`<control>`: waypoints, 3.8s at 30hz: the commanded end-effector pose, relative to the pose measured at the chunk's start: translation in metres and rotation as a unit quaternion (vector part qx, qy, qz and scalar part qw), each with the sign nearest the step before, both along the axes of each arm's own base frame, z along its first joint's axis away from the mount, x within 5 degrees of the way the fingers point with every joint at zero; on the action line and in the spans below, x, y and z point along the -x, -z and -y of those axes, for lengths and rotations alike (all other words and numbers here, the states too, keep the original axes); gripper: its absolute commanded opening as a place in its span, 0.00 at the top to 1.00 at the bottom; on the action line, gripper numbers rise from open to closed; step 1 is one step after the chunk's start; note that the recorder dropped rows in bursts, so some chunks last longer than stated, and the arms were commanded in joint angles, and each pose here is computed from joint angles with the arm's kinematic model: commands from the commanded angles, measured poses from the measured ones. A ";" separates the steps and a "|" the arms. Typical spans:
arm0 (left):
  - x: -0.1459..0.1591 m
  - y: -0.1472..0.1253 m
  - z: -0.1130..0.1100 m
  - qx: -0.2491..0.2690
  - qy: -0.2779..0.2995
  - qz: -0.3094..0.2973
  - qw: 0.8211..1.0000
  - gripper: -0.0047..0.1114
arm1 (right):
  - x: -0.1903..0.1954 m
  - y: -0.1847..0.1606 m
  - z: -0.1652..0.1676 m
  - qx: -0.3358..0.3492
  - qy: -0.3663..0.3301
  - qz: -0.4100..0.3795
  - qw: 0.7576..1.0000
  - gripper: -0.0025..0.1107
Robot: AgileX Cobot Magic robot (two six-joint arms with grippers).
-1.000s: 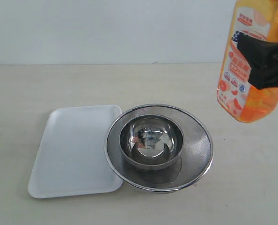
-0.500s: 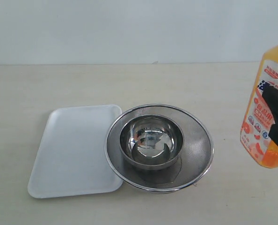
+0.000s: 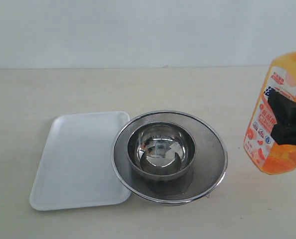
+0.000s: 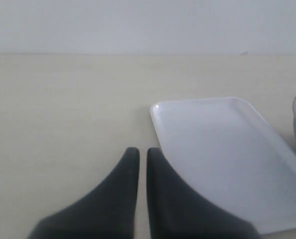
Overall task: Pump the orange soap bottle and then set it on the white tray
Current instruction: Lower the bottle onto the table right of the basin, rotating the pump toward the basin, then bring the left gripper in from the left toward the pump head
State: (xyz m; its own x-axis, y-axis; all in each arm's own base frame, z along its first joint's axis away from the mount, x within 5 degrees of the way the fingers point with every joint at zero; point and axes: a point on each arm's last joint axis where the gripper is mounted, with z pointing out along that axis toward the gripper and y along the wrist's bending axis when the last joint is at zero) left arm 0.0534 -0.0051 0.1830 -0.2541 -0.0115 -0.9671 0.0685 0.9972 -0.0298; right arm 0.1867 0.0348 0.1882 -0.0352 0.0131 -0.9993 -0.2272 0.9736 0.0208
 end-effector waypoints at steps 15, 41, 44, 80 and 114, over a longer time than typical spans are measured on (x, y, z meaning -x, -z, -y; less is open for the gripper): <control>0.000 0.000 0.000 0.001 -0.001 0.002 1.000 0.92 | -0.029 0.011 -0.037 0.037 0.005 0.020 0.999 0.98; 0.000 0.000 0.000 0.001 -0.001 0.002 1.000 0.92 | -0.034 0.042 -0.055 0.224 -0.087 0.017 0.970 0.98; 0.000 0.000 0.000 0.000 0.000 0.002 1.000 0.92 | -0.034 0.042 -0.055 0.232 -0.089 0.019 0.968 0.98; 0.000 -0.001 -0.002 -0.059 0.005 0.013 0.998 0.92 | -0.034 0.042 -0.055 0.288 -0.097 0.039 0.952 0.98; -0.041 -0.066 0.044 0.231 0.207 0.105 0.945 0.92 | -0.034 0.042 -0.055 0.302 -0.098 0.044 0.947 0.98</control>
